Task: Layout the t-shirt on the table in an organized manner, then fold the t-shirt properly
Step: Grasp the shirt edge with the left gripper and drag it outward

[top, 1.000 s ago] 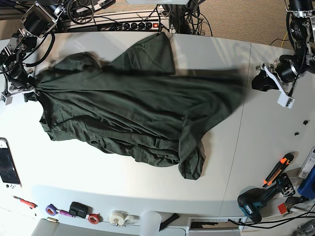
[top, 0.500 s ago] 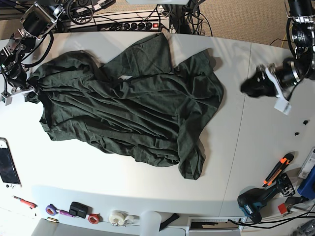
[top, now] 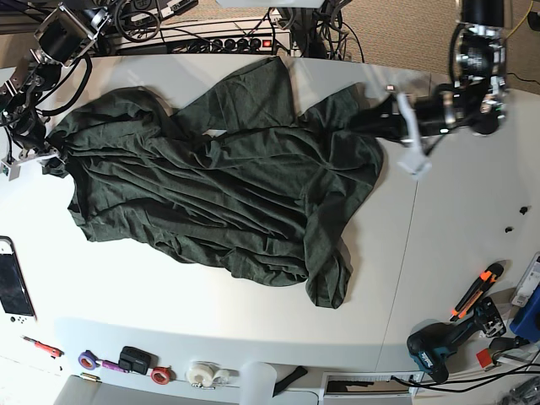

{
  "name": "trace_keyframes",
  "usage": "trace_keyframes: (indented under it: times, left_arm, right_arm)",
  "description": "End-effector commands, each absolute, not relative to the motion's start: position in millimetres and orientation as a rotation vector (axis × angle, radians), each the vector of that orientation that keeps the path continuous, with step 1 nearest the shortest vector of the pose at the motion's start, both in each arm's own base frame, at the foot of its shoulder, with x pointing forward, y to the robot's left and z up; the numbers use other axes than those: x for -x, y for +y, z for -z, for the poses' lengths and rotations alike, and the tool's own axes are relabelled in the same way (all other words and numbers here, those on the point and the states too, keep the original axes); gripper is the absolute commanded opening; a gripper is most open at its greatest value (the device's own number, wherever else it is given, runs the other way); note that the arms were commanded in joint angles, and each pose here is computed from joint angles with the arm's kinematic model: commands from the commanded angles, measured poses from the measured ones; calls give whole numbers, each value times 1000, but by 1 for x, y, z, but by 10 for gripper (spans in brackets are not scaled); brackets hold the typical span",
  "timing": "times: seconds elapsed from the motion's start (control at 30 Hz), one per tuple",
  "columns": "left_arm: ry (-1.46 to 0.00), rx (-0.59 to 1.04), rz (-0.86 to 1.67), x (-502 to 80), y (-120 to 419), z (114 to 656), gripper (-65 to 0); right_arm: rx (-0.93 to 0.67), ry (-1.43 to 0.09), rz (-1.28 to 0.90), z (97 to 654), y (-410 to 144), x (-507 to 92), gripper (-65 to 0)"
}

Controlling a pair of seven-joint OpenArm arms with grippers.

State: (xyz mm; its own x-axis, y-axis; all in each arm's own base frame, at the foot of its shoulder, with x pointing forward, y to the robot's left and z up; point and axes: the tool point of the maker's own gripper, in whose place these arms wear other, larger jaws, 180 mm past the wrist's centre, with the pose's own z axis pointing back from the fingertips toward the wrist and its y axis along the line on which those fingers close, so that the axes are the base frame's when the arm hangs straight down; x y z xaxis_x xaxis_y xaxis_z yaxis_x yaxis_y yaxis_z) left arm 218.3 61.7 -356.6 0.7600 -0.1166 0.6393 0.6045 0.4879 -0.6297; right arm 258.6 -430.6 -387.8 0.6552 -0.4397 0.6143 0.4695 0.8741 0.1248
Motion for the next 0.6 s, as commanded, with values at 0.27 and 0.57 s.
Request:
trace_keyframes:
  times: [0.27,0.57]
  left_arm:
    - [-538,769,507,-231,43,388,-650]
    - [-446,423,496,-238,117,421,-650]
  right_arm:
    - [63,-622,516,392,-434,-248,-414]
    - [65,-620,516,392,-434,-247,-414]
